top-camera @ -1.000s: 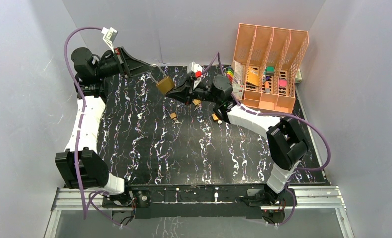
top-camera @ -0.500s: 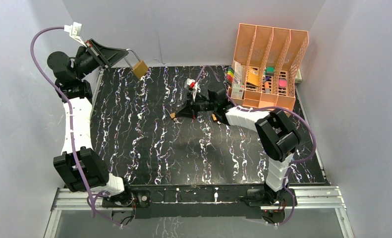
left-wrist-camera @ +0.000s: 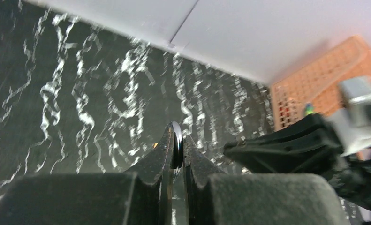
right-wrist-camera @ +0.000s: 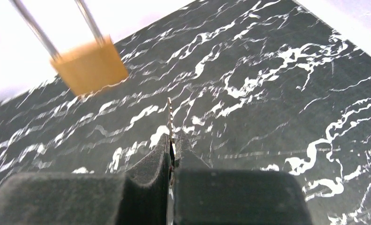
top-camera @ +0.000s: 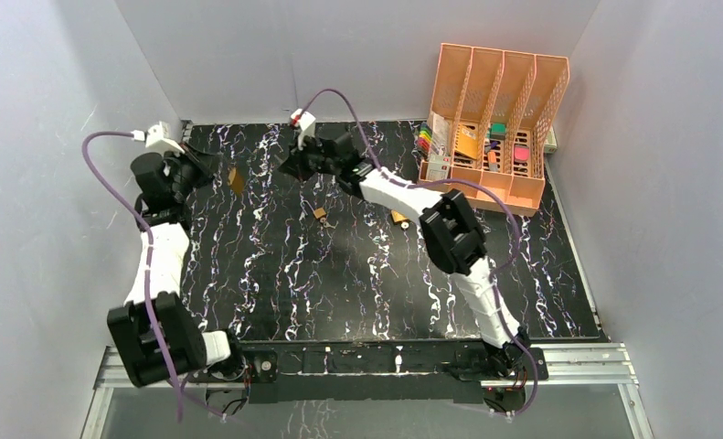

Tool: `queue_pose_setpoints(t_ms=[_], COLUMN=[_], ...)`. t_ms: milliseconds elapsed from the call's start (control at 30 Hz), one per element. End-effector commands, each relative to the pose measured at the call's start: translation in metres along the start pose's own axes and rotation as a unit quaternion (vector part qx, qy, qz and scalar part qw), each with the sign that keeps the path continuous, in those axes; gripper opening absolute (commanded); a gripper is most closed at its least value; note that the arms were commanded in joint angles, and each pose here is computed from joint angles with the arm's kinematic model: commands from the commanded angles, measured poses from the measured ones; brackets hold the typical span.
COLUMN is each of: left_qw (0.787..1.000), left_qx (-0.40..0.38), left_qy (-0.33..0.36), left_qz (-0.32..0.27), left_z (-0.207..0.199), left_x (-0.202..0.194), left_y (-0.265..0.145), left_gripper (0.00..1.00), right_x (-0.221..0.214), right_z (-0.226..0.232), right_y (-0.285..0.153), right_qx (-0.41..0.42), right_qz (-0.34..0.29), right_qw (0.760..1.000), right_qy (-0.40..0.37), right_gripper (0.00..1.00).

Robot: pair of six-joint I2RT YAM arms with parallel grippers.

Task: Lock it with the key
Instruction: Place the key at the center of the board.

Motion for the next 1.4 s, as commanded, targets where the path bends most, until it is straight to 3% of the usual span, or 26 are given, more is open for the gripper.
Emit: queue_pose_setpoints(t_ms=[0,133,300,433,867,1033,1367], left_qw=[0.996,0.997,0.992,0.987,0.983,0.98,0.98], left_qx=[0.024,0.034,0.017,-0.009,0.016,0.022,0.026], left_qy=[0.042,0.04,0.114,0.147,0.176,0.19,0.191], left_qz=[-0.069,-0.06,-0.059,-0.069,-0.044,-0.053,-0.05], left_z=[0.024,0.049,0.054,0.056,0.077,0.075,0.067], left_x=[-0.002,-0.032,-0.066,-0.074,-0.095,-0.088,-0.073], left_y=[0.024,0.052,0.08,0.096,0.108,0.106,0.103], left_gripper=[0.0,0.0,0.0,0.0,0.0,0.06,0.37], right_x=[-0.008,-0.024,-0.054,-0.072,-0.097,-0.1,-0.071], right_z=[-0.007,-0.019,-0.022,-0.019,-0.016,-0.006,-0.003], right_y=[0.038,0.06,0.082,0.094,0.124,0.126,0.112], right_qx=[-0.124,-0.149,-0.119,-0.103,-0.089,-0.072,-0.081], right_qz=[0.016,0.013,0.0,-0.007,-0.071,-0.074,-0.075], right_qw=[0.991,0.986,0.989,0.99,0.98,0.98,0.985], right_qy=[0.039,0.072,0.089,0.099,0.161,0.171,0.131], right_gripper=[0.0,0.0,0.0,0.0,0.02,0.24,0.76])
Point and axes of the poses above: each gripper's point midway between its finger pads, its own y axis out along the fingers, its own z axis along the line the jaws close on, x = y × z, the point moved 10 cm from there along -y, back along the fingers, and after that the axes turned 1 degree about -y, right-handed, at the moved point
